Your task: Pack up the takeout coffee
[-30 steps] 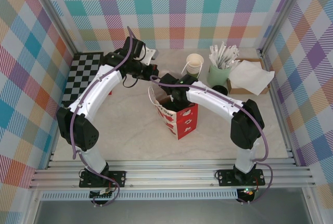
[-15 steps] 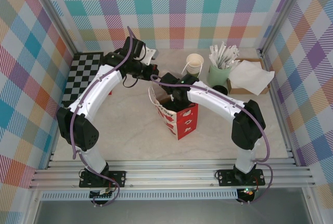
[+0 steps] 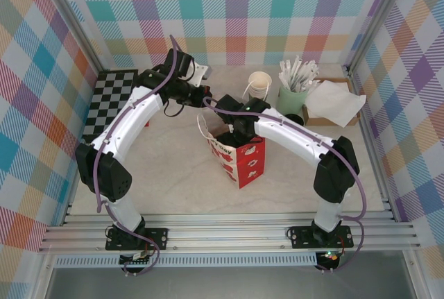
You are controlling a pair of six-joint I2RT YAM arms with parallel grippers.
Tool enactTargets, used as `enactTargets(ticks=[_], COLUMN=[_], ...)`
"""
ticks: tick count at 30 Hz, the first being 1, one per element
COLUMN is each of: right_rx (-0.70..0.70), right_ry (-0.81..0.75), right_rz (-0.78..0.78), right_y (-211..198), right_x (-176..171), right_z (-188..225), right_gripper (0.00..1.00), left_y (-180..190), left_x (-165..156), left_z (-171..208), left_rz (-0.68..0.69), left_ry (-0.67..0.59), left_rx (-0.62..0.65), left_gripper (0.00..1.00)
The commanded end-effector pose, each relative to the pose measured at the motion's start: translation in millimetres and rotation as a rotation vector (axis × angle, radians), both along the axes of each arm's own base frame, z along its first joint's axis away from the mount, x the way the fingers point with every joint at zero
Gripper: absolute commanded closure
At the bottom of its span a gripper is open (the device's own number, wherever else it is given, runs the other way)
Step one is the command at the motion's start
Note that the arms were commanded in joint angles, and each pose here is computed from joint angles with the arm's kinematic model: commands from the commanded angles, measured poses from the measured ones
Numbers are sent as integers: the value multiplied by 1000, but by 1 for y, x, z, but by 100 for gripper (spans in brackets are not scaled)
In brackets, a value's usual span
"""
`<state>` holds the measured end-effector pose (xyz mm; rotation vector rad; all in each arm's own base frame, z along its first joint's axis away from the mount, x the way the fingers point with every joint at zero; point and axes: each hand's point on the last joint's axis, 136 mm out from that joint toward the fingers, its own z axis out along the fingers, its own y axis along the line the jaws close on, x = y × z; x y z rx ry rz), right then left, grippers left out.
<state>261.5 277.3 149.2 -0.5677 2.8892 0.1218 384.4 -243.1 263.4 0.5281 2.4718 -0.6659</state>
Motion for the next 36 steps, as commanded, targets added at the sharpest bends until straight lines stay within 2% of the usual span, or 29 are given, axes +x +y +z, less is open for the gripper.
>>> enactTargets(ticks=[1,25,36], right_rx=[22,71,122], right_ry=[-42,-113,-199], right_rz=[5,10,8], right_y=[-2,-2,-3], right_x=[3,7,12], right_z=[20,42,65], right_gripper=[0,0,0], left_y=[2,2,1], left_x=[1,1,1], left_z=[-1,-3,-5], left_rz=[2,7,9], left_ry=[-1,4,13], left_rx=[31,38,35], left_gripper=[100,100,100])
